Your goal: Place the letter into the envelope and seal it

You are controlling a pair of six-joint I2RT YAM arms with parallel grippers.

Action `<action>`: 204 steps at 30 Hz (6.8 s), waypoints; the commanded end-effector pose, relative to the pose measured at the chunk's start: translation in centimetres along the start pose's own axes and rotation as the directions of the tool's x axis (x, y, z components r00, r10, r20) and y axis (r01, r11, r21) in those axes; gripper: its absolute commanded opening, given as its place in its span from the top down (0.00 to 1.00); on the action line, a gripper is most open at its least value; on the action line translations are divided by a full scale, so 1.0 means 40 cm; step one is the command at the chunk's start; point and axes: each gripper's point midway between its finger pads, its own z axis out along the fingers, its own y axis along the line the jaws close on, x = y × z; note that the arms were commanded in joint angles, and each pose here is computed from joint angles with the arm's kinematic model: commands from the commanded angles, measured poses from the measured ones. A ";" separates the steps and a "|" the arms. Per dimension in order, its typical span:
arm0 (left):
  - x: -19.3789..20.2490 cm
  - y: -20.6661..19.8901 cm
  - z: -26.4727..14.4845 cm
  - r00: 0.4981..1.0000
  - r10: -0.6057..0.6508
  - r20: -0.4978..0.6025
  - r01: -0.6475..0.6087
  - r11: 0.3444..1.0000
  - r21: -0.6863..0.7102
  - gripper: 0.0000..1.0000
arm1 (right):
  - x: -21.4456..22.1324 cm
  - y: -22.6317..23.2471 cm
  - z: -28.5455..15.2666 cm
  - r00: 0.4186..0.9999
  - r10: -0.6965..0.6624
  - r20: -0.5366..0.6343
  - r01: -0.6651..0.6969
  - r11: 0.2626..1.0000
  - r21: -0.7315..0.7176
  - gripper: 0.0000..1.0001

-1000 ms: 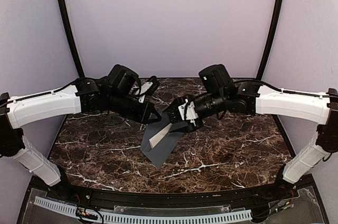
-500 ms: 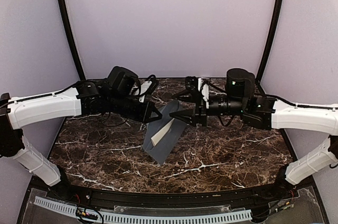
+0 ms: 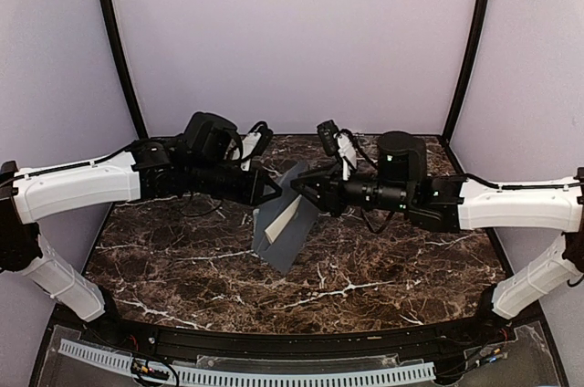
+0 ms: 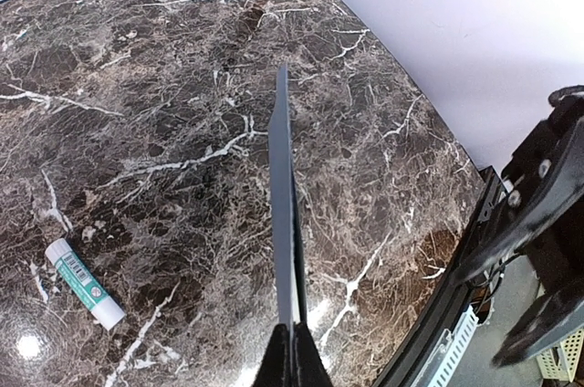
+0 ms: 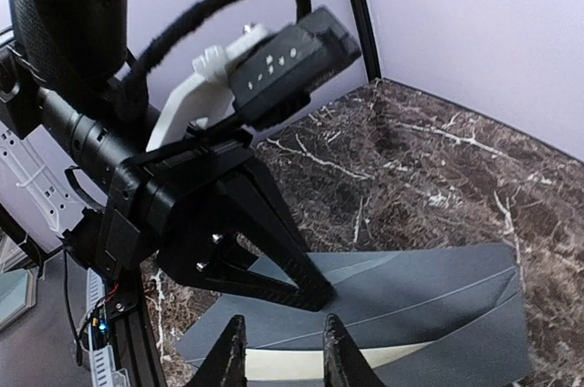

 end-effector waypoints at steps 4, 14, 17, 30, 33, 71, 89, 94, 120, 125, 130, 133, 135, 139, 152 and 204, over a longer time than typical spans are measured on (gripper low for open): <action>-0.054 -0.022 -0.003 0.998 0.004 0.059 -0.005 1.000 0.011 1.00 | 0.062 0.021 0.057 0.997 0.023 -0.068 -0.018 0.997 0.069 0.81; -0.063 -0.040 0.003 0.999 -0.003 0.052 0.000 0.999 0.042 1.00 | 0.106 0.032 0.106 0.994 0.015 -0.107 -0.009 0.998 0.060 0.86; -0.066 -0.043 0.001 0.999 -0.005 0.053 0.002 0.999 0.046 1.00 | 0.113 0.033 0.115 0.993 0.008 -0.114 -0.001 0.998 0.062 0.88; -0.087 -0.071 -0.014 0.998 -0.012 0.068 0.006 0.996 0.089 1.00 | 0.172 0.003 0.133 0.989 0.002 -0.151 0.014 0.994 0.105 0.92; -0.091 -0.076 -0.019 0.997 -0.015 0.071 0.008 0.995 0.097 1.00 | 0.185 -0.004 0.137 0.987 -0.003 -0.159 0.022 0.993 0.115 0.92; -0.151 -0.043 0.002 0.967 0.080 0.241 -0.088 0.996 0.023 1.00 | 0.192 -0.172 0.059 0.847 0.511 -0.146 -0.499 0.859 0.116 0.14; -0.152 -0.043 0.038 0.958 0.104 0.266 -0.118 0.992 0.036 1.00 | 0.195 -0.177 0.097 0.782 0.606 -0.146 -0.605 0.794 0.059 0.01; -0.156 -0.049 0.030 0.957 0.102 0.271 -0.119 0.992 0.046 1.00 | 0.213 -0.207 0.092 0.786 0.607 -0.119 -0.595 0.794 0.122 0.03; -0.157 -0.053 0.038 0.959 0.096 0.267 -0.115 0.992 0.055 1.00 | 0.262 -0.259 0.100 0.784 0.609 -0.124 -0.589 0.791 0.162 0.08; -0.154 -0.037 0.040 0.959 0.102 0.263 -0.112 0.993 0.022 1.00 | 0.231 -0.230 0.088 0.822 0.548 -0.154 -0.536 0.837 0.113 0.08; -0.159 -0.037 0.029 0.957 0.110 0.267 -0.117 0.993 0.013 1.00 | 0.200 -0.194 0.054 0.868 0.462 -0.181 -0.462 0.886 0.044 0.07; -0.162 -0.041 0.025 0.958 0.113 0.264 -0.120 0.993 0.013 1.00 | 0.184 -0.191 0.018 0.891 0.416 -0.184 -0.414 0.909 0.050 0.05; -0.163 -0.045 0.025 0.959 0.110 0.262 -0.120 0.993 0.021 1.00 | 0.172 -0.202 -0.015 0.906 0.389 -0.164 -0.380 0.921 0.085 0.04; -0.163 -0.059 0.030 0.962 0.095 0.254 -0.112 0.992 0.054 1.00 | 0.154 -0.248 -0.087 0.933 0.348 -0.097 -0.320 0.920 0.225 0.01; -0.143 -0.091 0.115 0.974 -0.096 0.204 0.059 0.982 0.182 1.00 | 0.101 -0.358 -0.308 0.945 0.267 0.188 -0.325 0.822 0.468 0.01; 0.072 0.133 0.383 0.974 -0.220 0.060 0.226 0.968 -0.109 0.90 | 0.164 -0.381 -0.430 0.934 0.267 0.238 -0.357 0.728 0.585 0.01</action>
